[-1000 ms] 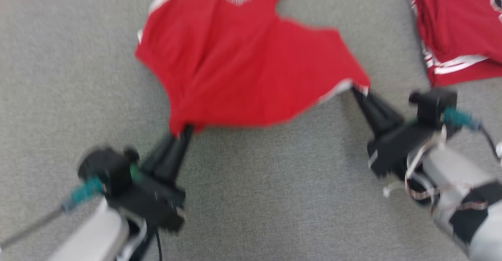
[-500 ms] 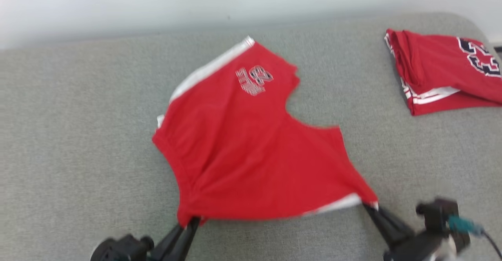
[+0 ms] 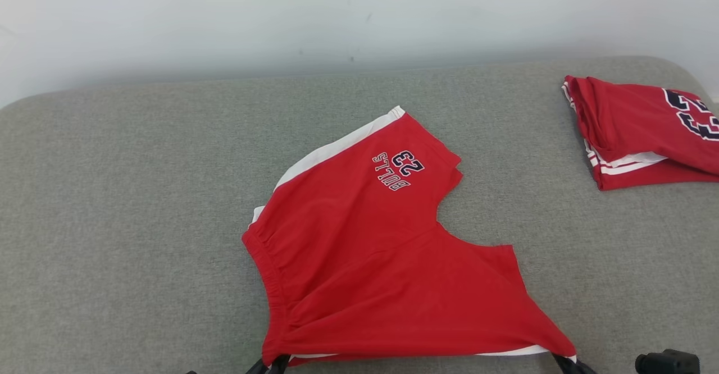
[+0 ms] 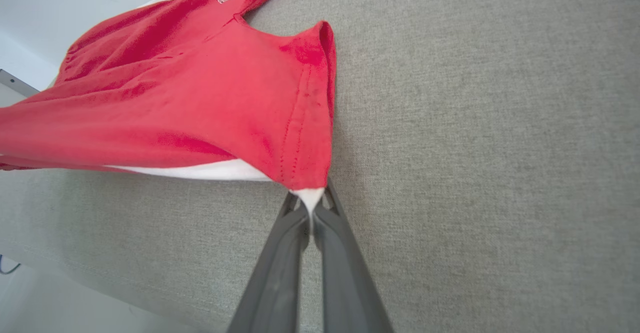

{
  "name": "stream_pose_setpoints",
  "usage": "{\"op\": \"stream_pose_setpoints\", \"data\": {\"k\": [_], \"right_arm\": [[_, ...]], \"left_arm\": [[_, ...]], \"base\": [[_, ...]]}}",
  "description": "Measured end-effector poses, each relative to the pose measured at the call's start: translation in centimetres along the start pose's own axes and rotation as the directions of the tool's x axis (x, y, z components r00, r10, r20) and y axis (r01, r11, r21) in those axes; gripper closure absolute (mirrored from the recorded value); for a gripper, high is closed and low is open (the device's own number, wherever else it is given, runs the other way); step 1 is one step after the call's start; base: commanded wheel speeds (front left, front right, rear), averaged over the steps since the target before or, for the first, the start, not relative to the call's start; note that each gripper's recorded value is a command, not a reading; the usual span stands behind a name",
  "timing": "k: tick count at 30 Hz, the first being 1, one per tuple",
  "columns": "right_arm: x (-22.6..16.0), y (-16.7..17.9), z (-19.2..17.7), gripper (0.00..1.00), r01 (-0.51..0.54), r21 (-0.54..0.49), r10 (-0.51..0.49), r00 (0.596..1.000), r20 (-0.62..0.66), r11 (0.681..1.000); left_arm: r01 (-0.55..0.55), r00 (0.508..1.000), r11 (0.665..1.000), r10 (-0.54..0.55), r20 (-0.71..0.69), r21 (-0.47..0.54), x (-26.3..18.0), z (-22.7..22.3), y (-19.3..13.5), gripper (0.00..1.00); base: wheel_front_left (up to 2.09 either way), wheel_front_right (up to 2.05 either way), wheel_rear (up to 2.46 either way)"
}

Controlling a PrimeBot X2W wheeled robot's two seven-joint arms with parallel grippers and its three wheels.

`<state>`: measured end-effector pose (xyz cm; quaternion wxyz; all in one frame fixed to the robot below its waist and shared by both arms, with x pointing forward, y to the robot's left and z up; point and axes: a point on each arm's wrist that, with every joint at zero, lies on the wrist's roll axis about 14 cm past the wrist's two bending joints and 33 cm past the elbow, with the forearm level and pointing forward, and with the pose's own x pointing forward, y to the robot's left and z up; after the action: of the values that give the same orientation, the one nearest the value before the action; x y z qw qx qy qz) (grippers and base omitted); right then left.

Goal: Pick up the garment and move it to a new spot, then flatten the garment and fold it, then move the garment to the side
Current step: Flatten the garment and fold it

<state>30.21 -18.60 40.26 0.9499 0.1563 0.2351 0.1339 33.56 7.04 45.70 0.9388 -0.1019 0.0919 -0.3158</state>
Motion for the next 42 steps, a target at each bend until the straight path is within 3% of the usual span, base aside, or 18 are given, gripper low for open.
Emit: {"op": "stream_pose_setpoints", "data": {"k": [5,10,16,24,32,42], "right_arm": [[0.6,0.1,1.8,1.00,0.013,-0.001,-0.013,0.999,0.031,1.000],[2.8,0.4,6.0,1.00,-0.005,-0.082,0.012,0.996,0.090,0.997],[7.2,1.9,12.2,1.00,-0.049,-0.190,0.077,0.986,0.148,0.981],[13.7,3.4,17.4,1.00,-0.073,-0.276,0.119,0.981,0.154,0.958],[20.8,4.3,19.0,1.00,-0.078,-0.335,0.113,0.990,0.084,0.939],[27.3,4.7,16.9,1.00,-0.080,-0.347,0.089,0.996,0.009,0.934]], "left_arm": [[-0.012,1.000,1.000,0.012,0.011,-0.010,0.0,0.1,-0.1,1.00],[0.006,0.999,1.000,-0.007,0.052,0.009,1.1,1.4,-0.4,1.00],[0.011,0.994,1.000,-0.014,0.105,0.026,2.6,3.5,-0.2,1.00],[-0.068,0.982,0.997,0.071,0.175,-0.023,4.6,5.9,2.9,1.00],[-0.133,0.973,0.989,0.143,0.179,-0.070,7.0,6.5,5.9,1.00],[-0.233,0.962,0.968,0.244,0.125,-0.095,8.3,4.9,10.1,1.00]], "base": [[0.00,0.00,0.00],[0.00,0.00,0.00],[0.00,0.00,0.00],[0.00,0.00,0.00],[0.00,0.00,0.00],[0.00,0.00,0.00]]}}
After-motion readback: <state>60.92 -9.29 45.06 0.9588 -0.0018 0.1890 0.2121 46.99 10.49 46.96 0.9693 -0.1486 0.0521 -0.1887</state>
